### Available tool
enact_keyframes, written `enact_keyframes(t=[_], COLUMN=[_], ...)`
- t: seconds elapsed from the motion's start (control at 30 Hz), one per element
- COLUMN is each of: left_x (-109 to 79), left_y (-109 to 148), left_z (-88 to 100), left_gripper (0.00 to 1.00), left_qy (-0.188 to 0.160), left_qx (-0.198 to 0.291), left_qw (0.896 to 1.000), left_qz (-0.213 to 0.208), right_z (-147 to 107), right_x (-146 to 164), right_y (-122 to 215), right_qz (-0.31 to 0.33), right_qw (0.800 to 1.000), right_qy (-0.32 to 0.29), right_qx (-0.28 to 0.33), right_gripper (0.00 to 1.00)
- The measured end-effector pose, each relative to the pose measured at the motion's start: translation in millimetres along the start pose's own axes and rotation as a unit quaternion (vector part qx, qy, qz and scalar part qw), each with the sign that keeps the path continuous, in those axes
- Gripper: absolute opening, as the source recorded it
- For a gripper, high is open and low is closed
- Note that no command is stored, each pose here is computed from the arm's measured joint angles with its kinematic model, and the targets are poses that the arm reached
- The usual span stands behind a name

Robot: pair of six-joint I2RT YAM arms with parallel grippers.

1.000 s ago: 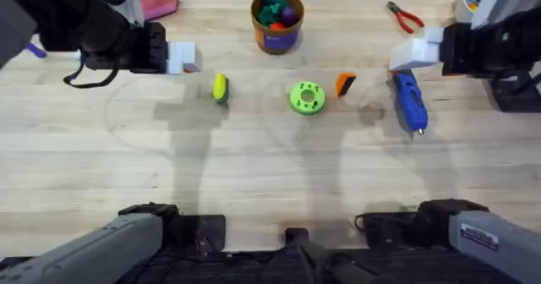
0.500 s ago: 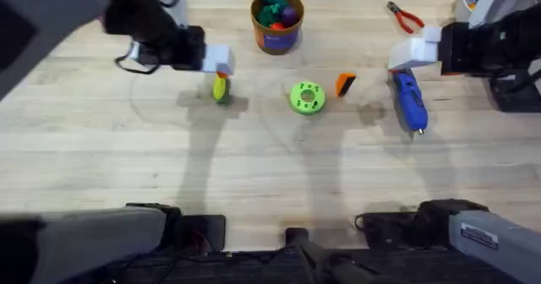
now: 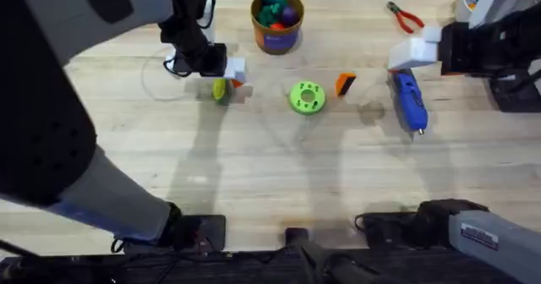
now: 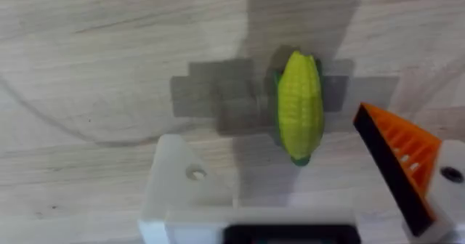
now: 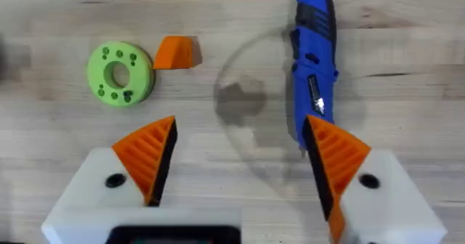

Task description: Pick up the gripper from the table and insert it into the empty holder that is missing its gripper. Then pick up a screw, insert it into the mounting hole, and use the screwdriver to tighten it. Finally, clean up the table by picking up the vegetable and placing it into the bucket.

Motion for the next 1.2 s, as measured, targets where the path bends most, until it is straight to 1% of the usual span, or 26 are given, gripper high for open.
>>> enact_keyframes(t=[0.33, 0.53, 0.57, 0.63, 0.67, 0.7, 0.77, 0.8, 0.87, 1.2], left_x=[1.6, 1.9, 1.9, 1.8, 1.9, 1.7, 1.6, 1.6, 1.6, 6.6], left_y=[-21, -25, -25, -25, -25, -25, -25, -25, -25, -24], left_z=[5.6, 5.9, 6.0, 5.9, 6.0, 6.0, 6.0, 6.2, 6.6, 6.3], left_gripper=[0.968, 0.872, 0.839, 0.697, 0.554, 0.38, 0.085, 0.022, 0.006, 0.005], left_qy=[0.0, 0.001, 0.001, 0.0, 0.001, 0.0, 0.0, -0.001, -0.001, 0.006], left_qx=[0.011, 0.015, 0.015, 0.015, 0.015, 0.015, 0.014, 0.014, 0.013, 0.012], left_qw=[1.0, 1.0, 1.0, 1.0, 1.0, 1.0, 1.0, 1.0, 1.0, 1.0], left_qz=[-0.001, -0.001, -0.001, -0.001, -0.001, -0.002, -0.003, -0.003, -0.003, -0.004], right_z=[0, 0, 0, 0, 0, 0, 0, 0, 0, 0], right_x=[0, 0, 0, 0, 0, 0, 0, 0, 0, 0], right_y=[0, 0, 0, 0, 0, 0, 0, 0, 0, 0], right_qz=[0.0, 0.0, 0.0, 0.0, 0.0, 0.0, 0.0, 0.0, 0.0, 0.0], right_qw=[1.0, 1.0, 1.0, 1.0, 1.0, 1.0, 1.0, 1.0, 1.0, 1.0], right_qy=[0.0, 0.0, 0.0, 0.0, 0.0, 0.0, 0.0, 0.0, 0.0, 0.0], right_qx=[0.0, 0.0, 0.0, 0.0, 0.0, 0.0, 0.0, 0.0, 0.0, 0.0], right_gripper=[0.993, 0.993, 0.994, 0.994, 0.994, 0.994, 0.994, 0.994, 0.994, 0.994])
Point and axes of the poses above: each hand's point on the last joint's axis, 136 mm out from that joint toward the fingers, its own y axis back along the fingers, its own x axis along the line the jaws close on, z = x × y, the point moved 10 cm from there along y, back along the fingers, and after that the axes turned 10 degrees about -y, right-handed, at the moved point
